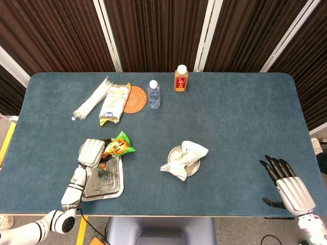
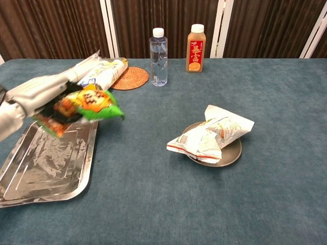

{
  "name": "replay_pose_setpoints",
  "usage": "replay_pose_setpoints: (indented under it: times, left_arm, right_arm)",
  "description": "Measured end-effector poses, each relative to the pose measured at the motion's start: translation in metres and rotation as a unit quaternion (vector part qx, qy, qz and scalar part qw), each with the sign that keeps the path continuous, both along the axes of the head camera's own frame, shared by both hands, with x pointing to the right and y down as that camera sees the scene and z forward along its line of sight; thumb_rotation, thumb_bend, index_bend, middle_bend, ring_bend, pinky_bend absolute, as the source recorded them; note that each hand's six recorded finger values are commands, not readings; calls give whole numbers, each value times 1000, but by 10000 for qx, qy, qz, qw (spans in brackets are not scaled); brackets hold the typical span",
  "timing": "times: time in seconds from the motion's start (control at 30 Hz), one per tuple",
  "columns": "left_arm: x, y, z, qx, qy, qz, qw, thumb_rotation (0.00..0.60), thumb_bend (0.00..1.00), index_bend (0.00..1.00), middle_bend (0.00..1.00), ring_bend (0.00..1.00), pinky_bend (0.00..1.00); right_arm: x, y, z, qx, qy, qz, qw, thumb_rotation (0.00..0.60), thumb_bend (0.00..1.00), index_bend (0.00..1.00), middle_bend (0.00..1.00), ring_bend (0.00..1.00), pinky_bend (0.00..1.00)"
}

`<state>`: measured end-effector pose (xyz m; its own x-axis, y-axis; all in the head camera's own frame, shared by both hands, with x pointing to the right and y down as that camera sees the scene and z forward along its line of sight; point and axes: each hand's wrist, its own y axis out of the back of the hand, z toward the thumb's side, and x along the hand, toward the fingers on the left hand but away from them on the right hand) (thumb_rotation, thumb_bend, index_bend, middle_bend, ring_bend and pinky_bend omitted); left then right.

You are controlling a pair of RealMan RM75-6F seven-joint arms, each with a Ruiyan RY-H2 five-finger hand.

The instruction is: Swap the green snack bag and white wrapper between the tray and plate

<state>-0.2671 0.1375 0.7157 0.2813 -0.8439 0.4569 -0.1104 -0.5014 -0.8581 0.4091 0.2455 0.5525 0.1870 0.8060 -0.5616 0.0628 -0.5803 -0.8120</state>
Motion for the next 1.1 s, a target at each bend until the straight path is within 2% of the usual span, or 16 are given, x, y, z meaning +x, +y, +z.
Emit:
replay_pose_setpoints:
  times: [0.1, 0.23, 0.47, 0.53, 0.6, 0.7, 0.77, 0.83, 0.9, 1.1]
  left_arm:
    - [16, -18, 1, 106, 81, 107, 9999, 600, 440, 730, 767, 711, 802]
    - [27, -28, 5, 105, 155, 140, 9997, 600, 433, 710, 744, 696, 791]
    - [70, -58, 28, 162, 355, 186, 9991, 600, 432, 671, 679, 627, 745]
    - [78, -65, 34, 203, 422, 152, 9988, 600, 426, 629, 634, 571, 689]
    - [87, -72, 41, 215, 513, 103, 9984, 600, 413, 537, 534, 461, 559]
    - [102, -77, 51, 138, 677, 43, 9976, 600, 393, 293, 278, 221, 304]
    - [116, -76, 57, 37, 797, 62, 9968, 600, 385, 168, 154, 96, 198]
    - [128, -74, 60, -48, 902, 108, 9959, 600, 381, 76, 60, 24, 133]
    - [136, -72, 62, -150, 1042, 113, 9944, 600, 378, 8, 1, 0, 86]
    - [146, -70, 60, -288, 1363, 98, 9902, 600, 375, 0, 0, 0, 67]
  right_arm:
    - [2, -3, 0, -4, -2, 60, 10000, 600, 64, 0, 0, 0, 0]
    - [5, -5, 0, 5, -10, 134, 9999, 600, 64, 0, 0, 0, 0]
    - [16, -14, 6, -114, 16, 359, 9993, 600, 64, 0, 0, 0, 0]
    - [17, -16, 9, -163, 17, 377, 9992, 600, 64, 0, 0, 0, 0]
    - [19, -17, 10, -195, 10, 408, 9990, 600, 64, 0, 0, 0, 0]
    - [22, -21, 11, -205, 2, 465, 9987, 600, 64, 0, 0, 0, 0]
    - [24, -22, 11, -204, 5, 492, 9986, 600, 64, 0, 0, 0, 0]
    - [24, -22, 11, -207, 2, 502, 9985, 600, 64, 0, 0, 0, 0]
    - [24, -22, 11, -206, -3, 499, 9985, 600, 64, 0, 0, 0, 0]
    - [21, -20, 10, -233, -20, 434, 9988, 600, 64, 0, 0, 0, 0]
